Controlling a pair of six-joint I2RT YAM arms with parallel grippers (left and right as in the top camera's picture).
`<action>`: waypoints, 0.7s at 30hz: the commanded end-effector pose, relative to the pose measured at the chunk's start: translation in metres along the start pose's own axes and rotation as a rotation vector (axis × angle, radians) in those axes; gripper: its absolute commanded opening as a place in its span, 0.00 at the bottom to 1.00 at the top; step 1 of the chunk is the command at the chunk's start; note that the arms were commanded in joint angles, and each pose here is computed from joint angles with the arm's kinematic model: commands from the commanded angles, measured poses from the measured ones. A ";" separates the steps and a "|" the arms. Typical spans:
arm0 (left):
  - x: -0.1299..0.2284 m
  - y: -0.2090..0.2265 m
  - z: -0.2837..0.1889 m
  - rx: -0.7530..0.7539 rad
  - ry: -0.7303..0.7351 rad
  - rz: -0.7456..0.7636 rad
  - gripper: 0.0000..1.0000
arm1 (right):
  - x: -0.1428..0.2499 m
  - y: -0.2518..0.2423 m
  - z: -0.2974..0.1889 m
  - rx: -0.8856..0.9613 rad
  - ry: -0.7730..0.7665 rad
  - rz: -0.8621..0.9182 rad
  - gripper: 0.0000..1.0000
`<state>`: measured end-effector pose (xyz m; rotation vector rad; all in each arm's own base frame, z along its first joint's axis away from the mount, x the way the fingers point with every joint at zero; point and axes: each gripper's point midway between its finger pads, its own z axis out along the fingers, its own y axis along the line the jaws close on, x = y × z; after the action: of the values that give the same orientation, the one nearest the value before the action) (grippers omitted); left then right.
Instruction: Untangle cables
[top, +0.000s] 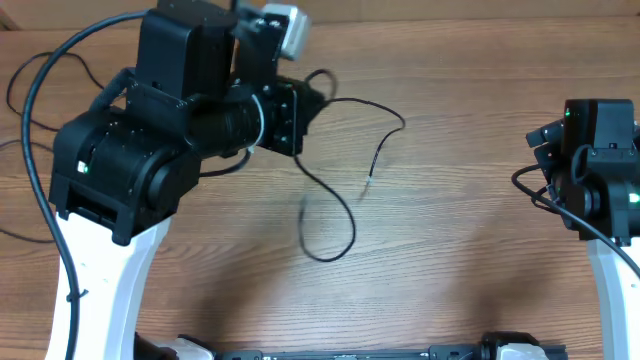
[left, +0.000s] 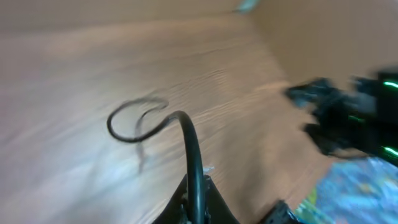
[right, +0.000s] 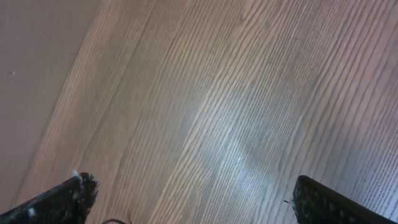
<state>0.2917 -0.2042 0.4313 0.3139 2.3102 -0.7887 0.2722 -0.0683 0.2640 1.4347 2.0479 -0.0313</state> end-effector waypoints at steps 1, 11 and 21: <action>0.003 0.044 0.018 -0.208 0.026 -0.168 0.04 | -0.005 0.001 -0.002 -0.004 -0.021 0.004 1.00; 0.030 0.147 0.059 -0.575 0.201 -0.365 0.04 | -0.005 0.001 -0.002 -0.004 -0.021 0.004 1.00; 0.066 0.180 0.109 -0.461 0.467 -0.595 0.04 | -0.005 0.001 -0.002 -0.004 -0.021 0.004 1.00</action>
<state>0.3736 -0.1014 0.2547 -0.4518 2.9049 -0.2379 0.2724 -0.0683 0.2641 1.4345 2.0473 -0.0308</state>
